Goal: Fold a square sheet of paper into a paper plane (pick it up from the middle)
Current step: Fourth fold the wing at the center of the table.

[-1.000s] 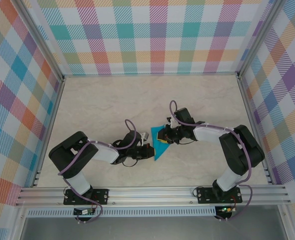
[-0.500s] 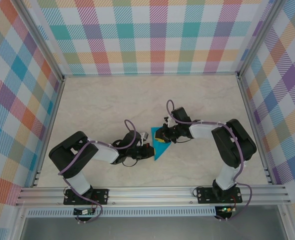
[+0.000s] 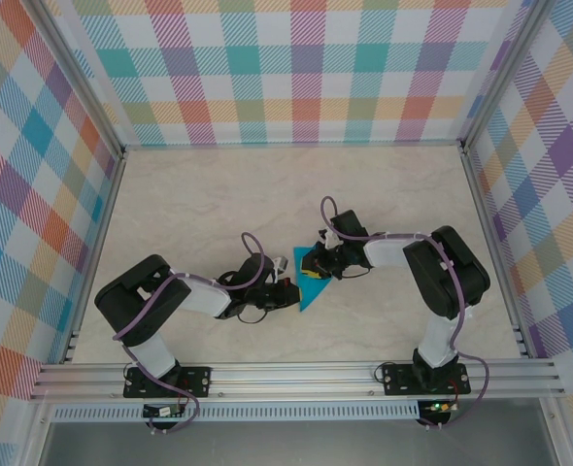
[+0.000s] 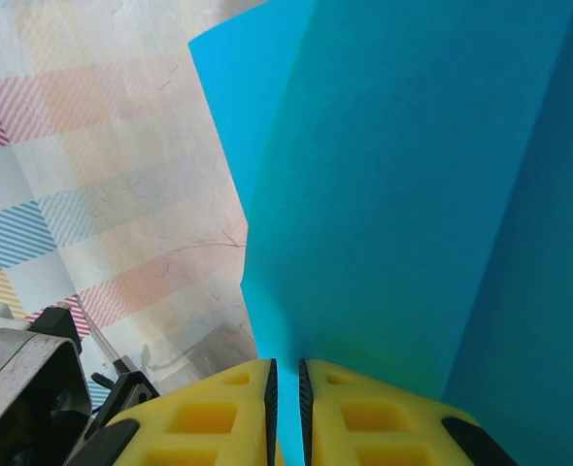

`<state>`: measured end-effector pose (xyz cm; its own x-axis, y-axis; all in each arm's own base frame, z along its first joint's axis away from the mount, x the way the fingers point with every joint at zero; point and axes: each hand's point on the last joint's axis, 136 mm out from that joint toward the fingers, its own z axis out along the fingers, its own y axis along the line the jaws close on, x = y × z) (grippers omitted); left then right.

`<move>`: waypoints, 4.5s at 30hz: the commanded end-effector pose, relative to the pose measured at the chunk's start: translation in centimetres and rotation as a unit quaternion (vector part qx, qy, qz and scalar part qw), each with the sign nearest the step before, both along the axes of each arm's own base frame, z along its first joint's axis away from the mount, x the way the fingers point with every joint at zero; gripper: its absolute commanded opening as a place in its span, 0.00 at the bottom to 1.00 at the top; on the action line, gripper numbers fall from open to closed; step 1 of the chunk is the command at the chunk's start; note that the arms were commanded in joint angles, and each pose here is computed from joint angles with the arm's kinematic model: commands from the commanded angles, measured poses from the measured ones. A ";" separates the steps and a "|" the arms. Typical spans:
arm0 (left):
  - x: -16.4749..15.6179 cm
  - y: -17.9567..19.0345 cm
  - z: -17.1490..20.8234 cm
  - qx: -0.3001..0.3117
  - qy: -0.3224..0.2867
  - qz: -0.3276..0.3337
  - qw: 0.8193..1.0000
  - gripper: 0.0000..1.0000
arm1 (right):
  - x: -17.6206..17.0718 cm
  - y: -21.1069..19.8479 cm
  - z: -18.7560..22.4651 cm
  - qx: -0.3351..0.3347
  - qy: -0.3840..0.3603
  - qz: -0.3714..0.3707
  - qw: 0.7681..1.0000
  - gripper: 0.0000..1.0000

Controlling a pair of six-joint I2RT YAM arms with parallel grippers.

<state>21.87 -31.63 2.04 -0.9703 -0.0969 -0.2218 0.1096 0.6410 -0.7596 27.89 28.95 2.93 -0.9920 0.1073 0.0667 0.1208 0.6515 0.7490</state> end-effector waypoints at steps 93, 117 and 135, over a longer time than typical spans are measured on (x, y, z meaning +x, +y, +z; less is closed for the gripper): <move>-2.8 -1.0 0.4 -0.050 0.058 -0.050 0.996 0.11 | -2.6 -2.7 -5.7 -0.086 0.055 0.012 0.995 0.16; -1.5 -0.9 1.7 -0.055 0.044 -0.014 0.997 0.23 | -2.9 -2.7 -5.9 -0.087 0.059 0.014 0.994 0.15; -0.6 0.4 2.6 -0.025 0.029 0.015 0.999 0.41 | -2.9 -2.7 -5.8 -0.088 0.060 0.015 0.994 0.15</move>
